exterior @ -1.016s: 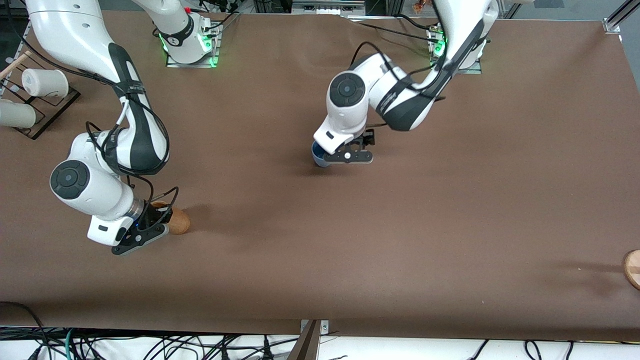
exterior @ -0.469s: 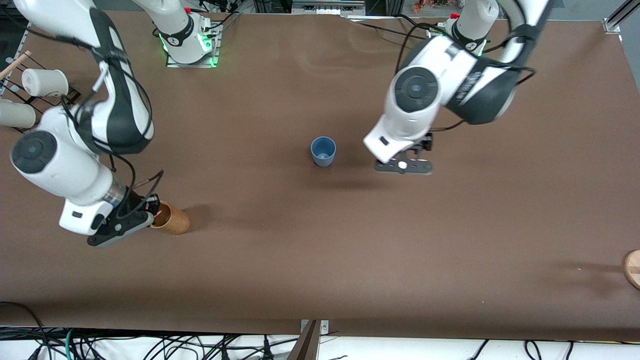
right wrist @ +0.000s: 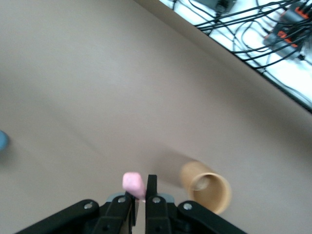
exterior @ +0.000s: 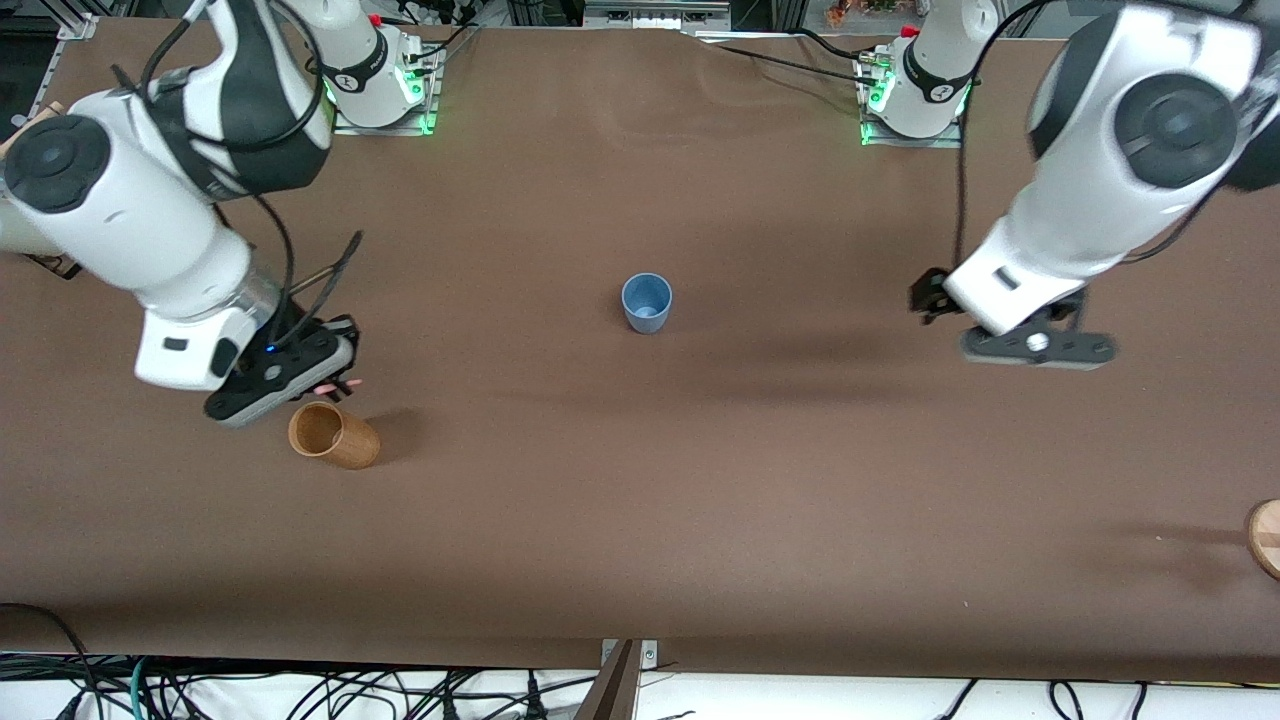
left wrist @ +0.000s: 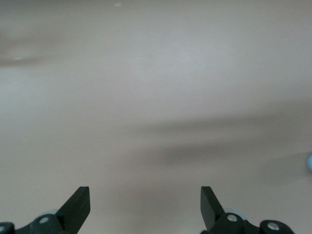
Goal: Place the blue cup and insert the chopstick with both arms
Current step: 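Carry the pink chopstick with the right gripper over the blue cup, then lower the chopstick into the blue cup with the right gripper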
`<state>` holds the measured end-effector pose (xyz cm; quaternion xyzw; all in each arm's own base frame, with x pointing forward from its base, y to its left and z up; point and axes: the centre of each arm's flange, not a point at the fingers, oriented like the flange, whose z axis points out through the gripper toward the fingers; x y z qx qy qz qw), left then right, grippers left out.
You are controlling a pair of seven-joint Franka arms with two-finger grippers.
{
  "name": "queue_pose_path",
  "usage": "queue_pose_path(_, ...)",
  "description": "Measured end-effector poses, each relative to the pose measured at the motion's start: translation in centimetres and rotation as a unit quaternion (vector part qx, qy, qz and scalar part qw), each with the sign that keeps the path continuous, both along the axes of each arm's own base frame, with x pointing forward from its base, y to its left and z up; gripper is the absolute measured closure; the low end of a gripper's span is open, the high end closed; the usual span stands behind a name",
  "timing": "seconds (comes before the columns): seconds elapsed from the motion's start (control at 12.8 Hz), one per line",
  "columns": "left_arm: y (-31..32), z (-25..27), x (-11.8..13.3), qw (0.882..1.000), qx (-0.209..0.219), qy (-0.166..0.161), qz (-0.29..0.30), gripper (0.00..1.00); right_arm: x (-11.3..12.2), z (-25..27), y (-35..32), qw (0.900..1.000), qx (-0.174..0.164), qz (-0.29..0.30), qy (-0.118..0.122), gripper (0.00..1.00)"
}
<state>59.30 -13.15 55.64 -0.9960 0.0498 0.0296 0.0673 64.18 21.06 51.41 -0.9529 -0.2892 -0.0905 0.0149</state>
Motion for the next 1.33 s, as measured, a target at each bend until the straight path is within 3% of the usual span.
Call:
queue_pose_path(0.23, 5.1, 0.9, -3.4, 0.999, -0.001, 0.015, -0.038, 0.00, -3.9, -0.5, 9.5, 0.997, 0.019, -0.066, 0.021, 0.92)
queue_pose_path(0.47, 6.2, 0.7, -4.0, 0.999, -0.035, -0.017, -0.025, 0.00, -9.3, -1.8, 19.6, 0.990, 0.040, -0.129, 0.037, 0.92)
queue_pose_path(0.62, 6.2, 0.2, -4.4, 0.999, -0.036, -0.029, -0.011, 0.00, -11.8, -3.3, 24.8, 0.987, 0.054, -0.151, 0.030, 0.92)
queue_pose_path(0.86, 6.7, 0.4, -4.6, 0.999, -0.036, -0.035, 0.011, 0.00, -12.6, -6.7, 28.9, 0.984, 0.062, -0.169, 0.003, 0.92)
queue_pose_path(1.17, 7.0, 1.2, -4.8, 0.998, -0.036, -0.042, -0.017, 0.00, -12.5, -9.8, 32.1, 0.981, 0.058, -0.183, -0.013, 0.92)
queue_pose_path(1.33, 7.2, 1.1, -4.8, 0.998, -0.036, -0.043, 0.000, 0.00, -12.9, -10.4, 32.8, 0.981, 0.057, -0.182, -0.017, 0.92)
